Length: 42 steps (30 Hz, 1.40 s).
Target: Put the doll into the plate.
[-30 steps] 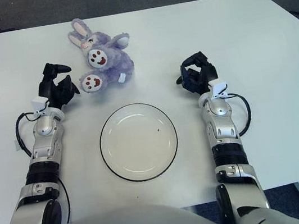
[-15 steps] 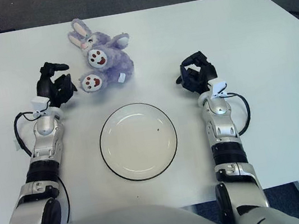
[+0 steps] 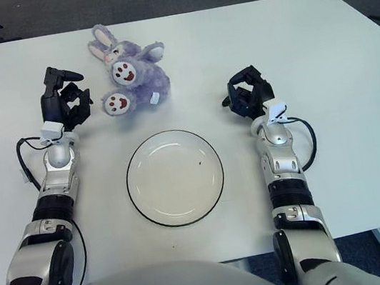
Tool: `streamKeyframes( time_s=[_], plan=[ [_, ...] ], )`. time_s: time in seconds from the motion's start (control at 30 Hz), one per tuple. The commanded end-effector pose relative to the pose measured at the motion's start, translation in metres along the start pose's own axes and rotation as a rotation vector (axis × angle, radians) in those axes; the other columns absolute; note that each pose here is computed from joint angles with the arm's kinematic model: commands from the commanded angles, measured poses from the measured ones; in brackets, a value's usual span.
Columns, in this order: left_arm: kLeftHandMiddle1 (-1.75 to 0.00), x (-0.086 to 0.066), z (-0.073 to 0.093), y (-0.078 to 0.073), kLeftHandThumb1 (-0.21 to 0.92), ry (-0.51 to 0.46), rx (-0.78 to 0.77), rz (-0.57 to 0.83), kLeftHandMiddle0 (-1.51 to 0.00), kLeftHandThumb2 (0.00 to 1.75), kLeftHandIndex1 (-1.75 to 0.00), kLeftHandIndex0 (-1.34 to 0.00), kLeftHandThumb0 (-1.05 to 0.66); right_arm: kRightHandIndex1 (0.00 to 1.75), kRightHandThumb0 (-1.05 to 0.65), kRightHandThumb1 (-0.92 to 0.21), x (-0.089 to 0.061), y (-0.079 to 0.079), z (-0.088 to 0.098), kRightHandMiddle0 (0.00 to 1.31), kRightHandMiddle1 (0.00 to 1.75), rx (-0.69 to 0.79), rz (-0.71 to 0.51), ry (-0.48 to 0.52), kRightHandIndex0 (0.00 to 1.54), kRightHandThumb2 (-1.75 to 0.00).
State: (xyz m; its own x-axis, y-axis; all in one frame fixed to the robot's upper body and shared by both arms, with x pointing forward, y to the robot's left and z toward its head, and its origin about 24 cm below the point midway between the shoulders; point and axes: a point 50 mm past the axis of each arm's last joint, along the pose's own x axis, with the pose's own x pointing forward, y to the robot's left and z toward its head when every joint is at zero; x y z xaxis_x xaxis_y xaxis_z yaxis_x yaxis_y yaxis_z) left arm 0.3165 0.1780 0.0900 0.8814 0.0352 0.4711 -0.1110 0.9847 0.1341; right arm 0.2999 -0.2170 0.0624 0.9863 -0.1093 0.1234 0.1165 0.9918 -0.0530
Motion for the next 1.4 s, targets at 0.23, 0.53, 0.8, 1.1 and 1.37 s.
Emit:
streamKeyframes(
  time_s=[0.23, 0.53, 0.8, 1.1, 1.37],
  plan=[
    [-1.32, 0.01, -0.001, 0.029, 0.92, 0.341, -0.259, -0.244, -0.85, 0.37, -1.58, -0.36, -0.35, 1.75, -0.39, -0.66, -0.001, 0.0, -0.009, 0.36, 1.75, -0.001, -0.002, 0.046, 0.87, -0.86],
    [-0.93, 0.028, 0.014, 0.034, 0.92, 0.264, -0.166, -0.209, -0.84, 0.38, -1.58, -0.35, -0.35, 1.75, -0.39, -0.66, 0.0, 0.001, -0.009, 0.36, 1.75, -0.002, -0.002, 0.049, 0.87, -0.86],
    [-0.69, 0.034, 0.021, 0.034, 0.92, 0.204, -0.149, -0.186, -0.85, 0.38, -1.58, -0.34, -0.35, 1.75, -0.39, -0.66, 0.0, 0.002, -0.01, 0.37, 1.75, -0.003, -0.003, 0.051, 0.87, -0.86],
    [-0.43, 0.055, 0.041, 0.036, 0.92, 0.119, -0.116, -0.172, -0.85, 0.36, -1.56, -0.36, -0.35, 1.75, -0.39, -0.66, 0.0, 0.002, -0.01, 0.37, 1.75, -0.007, -0.004, 0.056, 0.87, -0.87],
    [-0.34, 0.07, 0.054, 0.037, 0.92, 0.061, -0.1, -0.196, -0.83, 0.37, -1.57, -0.35, -0.35, 1.75, -0.39, -0.66, 0.0, 0.002, -0.011, 0.37, 1.75, -0.008, -0.008, 0.064, 0.87, -0.87]
  ],
)
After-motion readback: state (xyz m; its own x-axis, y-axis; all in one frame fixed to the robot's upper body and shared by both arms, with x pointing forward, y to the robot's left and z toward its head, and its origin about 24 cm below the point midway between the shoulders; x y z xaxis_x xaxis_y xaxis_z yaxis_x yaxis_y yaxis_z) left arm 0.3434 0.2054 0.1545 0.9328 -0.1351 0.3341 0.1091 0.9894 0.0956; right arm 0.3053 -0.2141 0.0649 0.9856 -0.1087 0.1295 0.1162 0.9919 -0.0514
